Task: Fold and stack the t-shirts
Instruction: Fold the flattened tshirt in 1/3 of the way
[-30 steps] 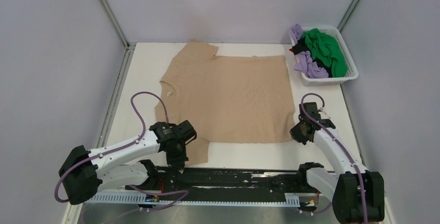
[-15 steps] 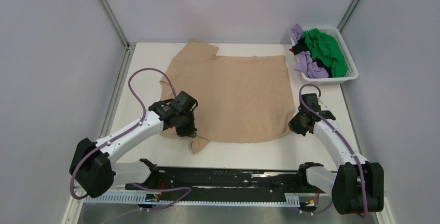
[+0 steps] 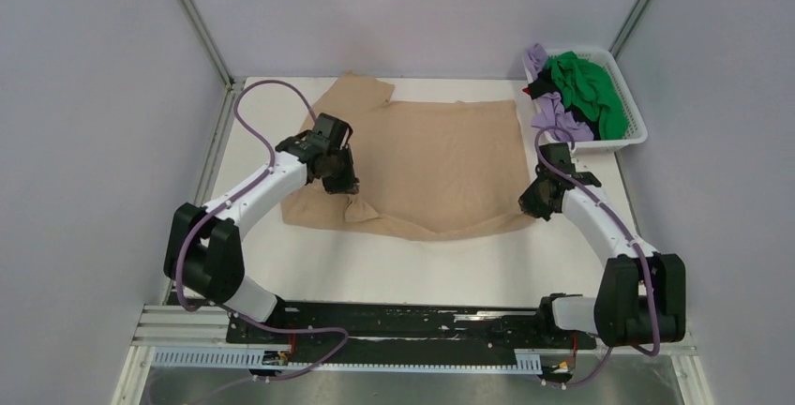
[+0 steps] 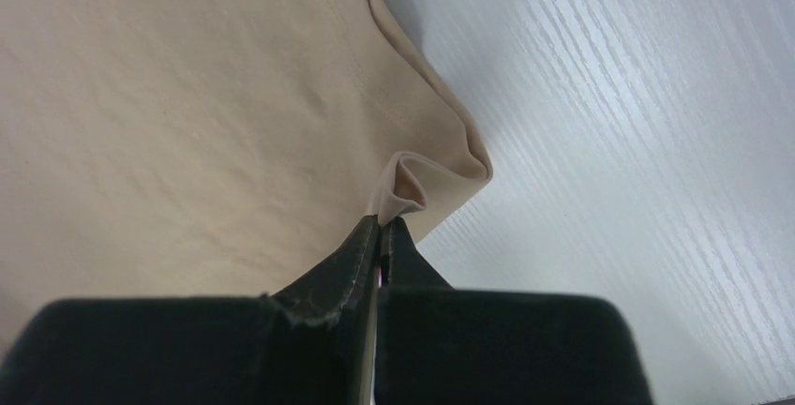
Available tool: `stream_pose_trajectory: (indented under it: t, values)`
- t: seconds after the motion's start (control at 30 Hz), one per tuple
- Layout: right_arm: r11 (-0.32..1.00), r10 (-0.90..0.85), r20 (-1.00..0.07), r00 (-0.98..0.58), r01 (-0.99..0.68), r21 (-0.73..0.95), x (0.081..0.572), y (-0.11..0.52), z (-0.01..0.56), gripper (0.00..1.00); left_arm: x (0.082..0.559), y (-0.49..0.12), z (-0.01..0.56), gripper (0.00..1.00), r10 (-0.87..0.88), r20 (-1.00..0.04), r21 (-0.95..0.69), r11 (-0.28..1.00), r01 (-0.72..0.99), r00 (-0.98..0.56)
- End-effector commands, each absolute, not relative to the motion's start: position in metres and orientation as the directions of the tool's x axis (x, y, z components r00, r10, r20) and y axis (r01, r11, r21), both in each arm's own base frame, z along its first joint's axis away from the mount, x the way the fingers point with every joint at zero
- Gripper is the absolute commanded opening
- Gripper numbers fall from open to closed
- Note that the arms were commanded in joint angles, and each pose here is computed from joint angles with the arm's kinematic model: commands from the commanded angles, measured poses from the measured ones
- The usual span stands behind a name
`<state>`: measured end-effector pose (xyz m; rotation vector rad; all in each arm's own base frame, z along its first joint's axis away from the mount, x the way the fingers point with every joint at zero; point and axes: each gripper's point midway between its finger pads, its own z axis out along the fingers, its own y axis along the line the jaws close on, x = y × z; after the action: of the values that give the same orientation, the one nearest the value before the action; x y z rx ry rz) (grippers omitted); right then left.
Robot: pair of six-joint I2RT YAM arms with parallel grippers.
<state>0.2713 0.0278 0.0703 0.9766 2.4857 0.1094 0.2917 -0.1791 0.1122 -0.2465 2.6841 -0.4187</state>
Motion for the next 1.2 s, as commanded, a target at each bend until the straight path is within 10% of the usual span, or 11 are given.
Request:
stream_pose_trajectory:
  t: [0.0, 0.77, 0.87, 0.97, 1.03, 1.17]
  values:
    - [0.752, 0.643, -0.472, -0.603, 0.612, 0.243, 0.304, 0.018, 0.09, 0.0, 0.332, -0.175, 0.127, 0.0, -0.228, -0.44, -0.339, 0.938, -0.074, -0.869]
    - [0.782, 0.588, -0.598, -0.545, 0.571, 0.249, 0.39, -0.007, 0.087, 0.04, 0.442, -0.152, 0.103, 0.0, -0.25, -0.483, -0.266, 0.955, -0.131, -0.839]
    - [0.79, 0.576, -0.609, -0.545, 0.564, 0.242, 0.406, -0.01, 0.083, 0.12, 0.468, -0.147, 0.092, 0.16, -0.253, -0.496, -0.225, 0.962, -0.158, -0.831]
    - [0.797, 0.563, -0.624, -0.541, 0.555, 0.238, 0.414, -0.011, 0.088, 0.44, 0.487, -0.146, 0.089, 0.76, -0.251, -0.497, -0.219, 0.963, -0.159, -0.831]
    - [0.8, 0.564, -0.631, -0.533, 0.542, 0.257, 0.413, -0.009, 0.097, 0.56, 0.497, -0.151, 0.095, 0.97, -0.246, -0.51, -0.232, 0.962, -0.143, -0.825]
    - [0.818, 0.557, -0.636, -0.534, 0.487, 0.307, 0.402, 0.002, 0.114, 0.98, 0.491, -0.159, 0.111, 1.0, -0.242, -0.518, -0.287, 0.953, -0.1, -0.821]
